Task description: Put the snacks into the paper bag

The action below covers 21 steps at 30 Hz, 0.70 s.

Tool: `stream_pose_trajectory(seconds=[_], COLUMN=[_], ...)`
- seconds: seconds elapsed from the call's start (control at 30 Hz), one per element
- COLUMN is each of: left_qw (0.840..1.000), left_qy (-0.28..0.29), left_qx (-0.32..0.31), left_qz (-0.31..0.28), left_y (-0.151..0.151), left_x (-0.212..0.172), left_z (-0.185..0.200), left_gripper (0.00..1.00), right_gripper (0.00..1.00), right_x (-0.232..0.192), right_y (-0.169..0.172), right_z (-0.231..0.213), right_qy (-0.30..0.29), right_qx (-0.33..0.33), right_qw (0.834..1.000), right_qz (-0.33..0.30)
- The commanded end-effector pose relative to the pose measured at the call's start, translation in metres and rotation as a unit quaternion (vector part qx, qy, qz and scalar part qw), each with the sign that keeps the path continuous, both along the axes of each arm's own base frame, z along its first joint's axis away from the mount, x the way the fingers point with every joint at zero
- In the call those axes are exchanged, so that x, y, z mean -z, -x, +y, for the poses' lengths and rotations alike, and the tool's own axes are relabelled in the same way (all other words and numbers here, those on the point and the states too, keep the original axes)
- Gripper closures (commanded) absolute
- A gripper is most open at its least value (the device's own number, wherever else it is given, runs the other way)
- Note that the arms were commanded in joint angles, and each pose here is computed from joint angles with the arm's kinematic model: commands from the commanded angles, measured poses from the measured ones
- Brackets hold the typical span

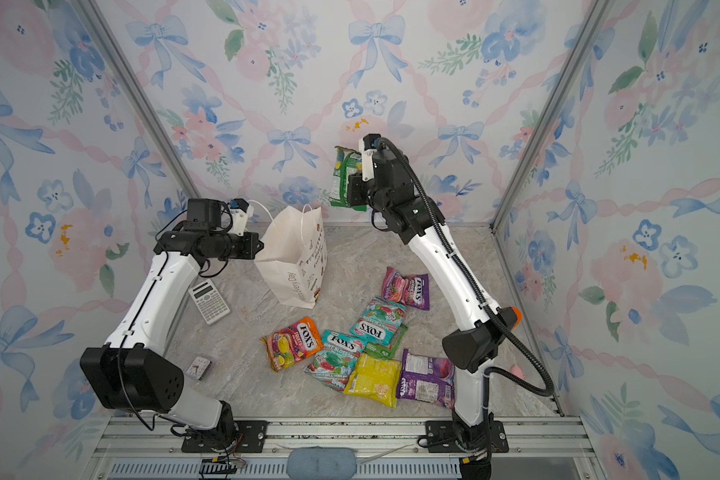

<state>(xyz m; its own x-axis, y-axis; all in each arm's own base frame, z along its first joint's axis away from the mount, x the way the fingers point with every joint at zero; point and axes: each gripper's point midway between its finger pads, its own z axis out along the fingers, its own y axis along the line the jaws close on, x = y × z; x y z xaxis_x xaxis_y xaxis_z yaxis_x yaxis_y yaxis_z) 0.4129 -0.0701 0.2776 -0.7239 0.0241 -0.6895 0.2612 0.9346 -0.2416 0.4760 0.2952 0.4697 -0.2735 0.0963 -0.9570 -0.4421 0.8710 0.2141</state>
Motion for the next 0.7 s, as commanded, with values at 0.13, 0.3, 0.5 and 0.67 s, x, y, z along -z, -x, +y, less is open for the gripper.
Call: stream_pose_trajectory(seconds=[0.13, 0.3, 0.5, 0.67], left_qw=[1.0, 1.0, 1.0, 1.0], left_qy=[0.012, 0.012, 0.011, 0.007], left_qx=[0.009, 0.011, 0.01, 0.005], left_qz=[-0.004, -0.001, 0.001, 0.003], left_y=[0.002, 0.001, 0.001, 0.0], left_x=[-0.002, 0.0, 0.002, 0.003], left_z=[-0.008, -0.01, -0.011, -0.011], left_gripper=[1.0, 1.0, 1.0, 1.0], right_gripper=[1.0, 1.0, 1.0, 1.0], right_x=[-0.047, -0.064, -0.063, -0.056], right_y=[0.003, 0.011, 0.021, 0.028], right_z=[0.021, 0.05, 0.09, 0.111], right_qy=[-0.028, -0.056, -0.069, -0.074], right_qx=[-0.001, -0.017, -0.031, -0.022], right_qw=[0.997, 0.991, 0.988, 0.987], right_qz=[-0.078, -0.118, -0.136, -0.138])
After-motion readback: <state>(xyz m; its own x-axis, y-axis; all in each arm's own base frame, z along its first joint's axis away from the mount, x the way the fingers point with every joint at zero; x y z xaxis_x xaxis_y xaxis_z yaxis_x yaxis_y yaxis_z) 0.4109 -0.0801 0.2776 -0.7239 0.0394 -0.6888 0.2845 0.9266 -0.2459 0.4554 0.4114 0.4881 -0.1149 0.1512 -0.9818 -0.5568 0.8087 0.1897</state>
